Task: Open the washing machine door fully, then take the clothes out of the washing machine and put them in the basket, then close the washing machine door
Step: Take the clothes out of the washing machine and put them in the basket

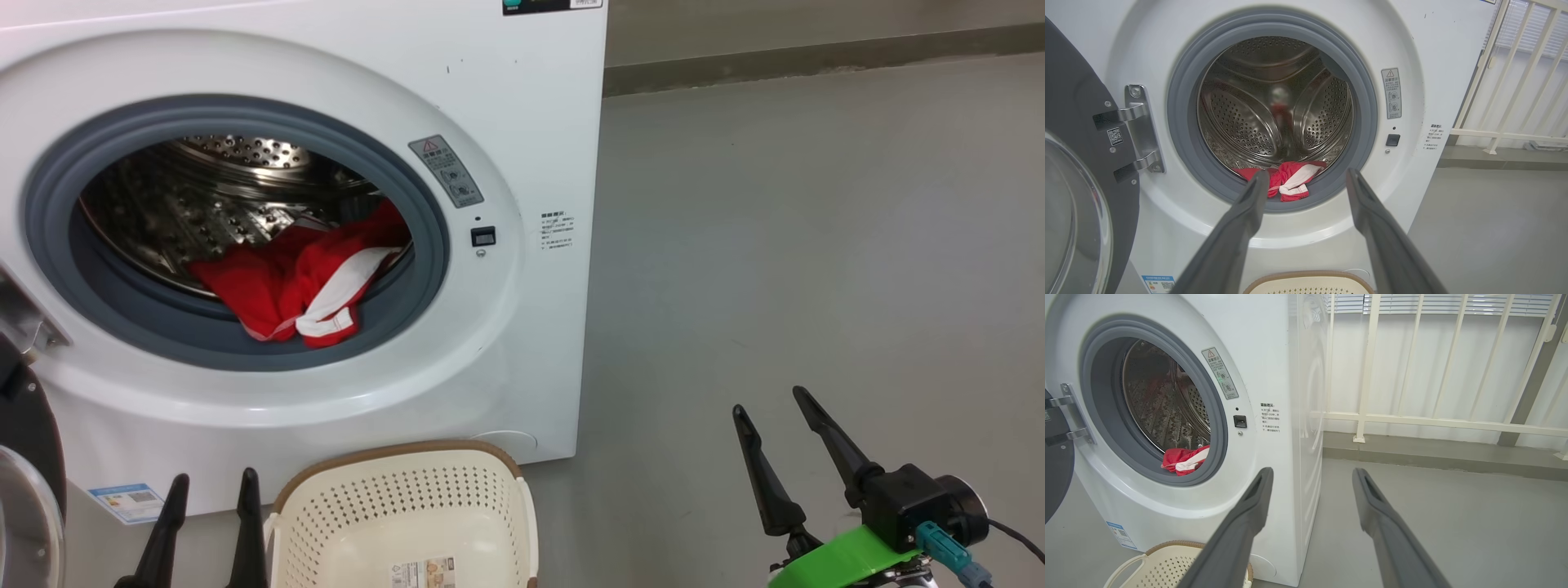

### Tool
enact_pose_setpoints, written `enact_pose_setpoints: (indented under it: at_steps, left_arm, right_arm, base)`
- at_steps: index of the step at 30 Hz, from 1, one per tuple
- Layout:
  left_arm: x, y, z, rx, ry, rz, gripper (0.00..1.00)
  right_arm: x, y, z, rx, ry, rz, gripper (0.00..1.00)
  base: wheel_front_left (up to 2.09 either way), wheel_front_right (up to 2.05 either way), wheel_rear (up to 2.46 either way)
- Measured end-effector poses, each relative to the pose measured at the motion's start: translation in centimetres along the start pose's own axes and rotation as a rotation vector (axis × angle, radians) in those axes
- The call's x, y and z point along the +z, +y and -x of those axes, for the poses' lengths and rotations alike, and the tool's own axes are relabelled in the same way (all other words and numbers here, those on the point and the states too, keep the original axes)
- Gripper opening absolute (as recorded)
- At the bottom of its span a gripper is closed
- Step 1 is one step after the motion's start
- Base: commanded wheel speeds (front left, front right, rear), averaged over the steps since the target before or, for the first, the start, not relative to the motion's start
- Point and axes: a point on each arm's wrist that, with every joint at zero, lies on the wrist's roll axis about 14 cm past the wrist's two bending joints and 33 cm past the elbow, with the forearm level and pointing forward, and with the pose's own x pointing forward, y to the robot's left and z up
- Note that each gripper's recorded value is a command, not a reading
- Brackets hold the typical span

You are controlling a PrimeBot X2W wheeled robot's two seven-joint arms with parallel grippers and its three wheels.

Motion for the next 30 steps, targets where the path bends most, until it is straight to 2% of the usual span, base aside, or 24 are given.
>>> enact_pose_setpoints:
  at_steps: [19, 30]
  left_arm:
    - [0.0, 0.2, 0.1, 0.014, 0.001, -0.001, 1.0]
    - [-1.0, 1.3, 0.2, 0.065, 0.031, -0.01, 1.0]
  right_arm:
    - [0.0, 0.3, 0.0, 0.011, 0.0, 0.006, 1.0]
    - [-0.6, 1.1, -0.7, 0.037, 0.019, 0.003, 1.0]
  base:
    - [0.0, 0.0, 0.0]
    - [0.0, 0.0, 0.0]
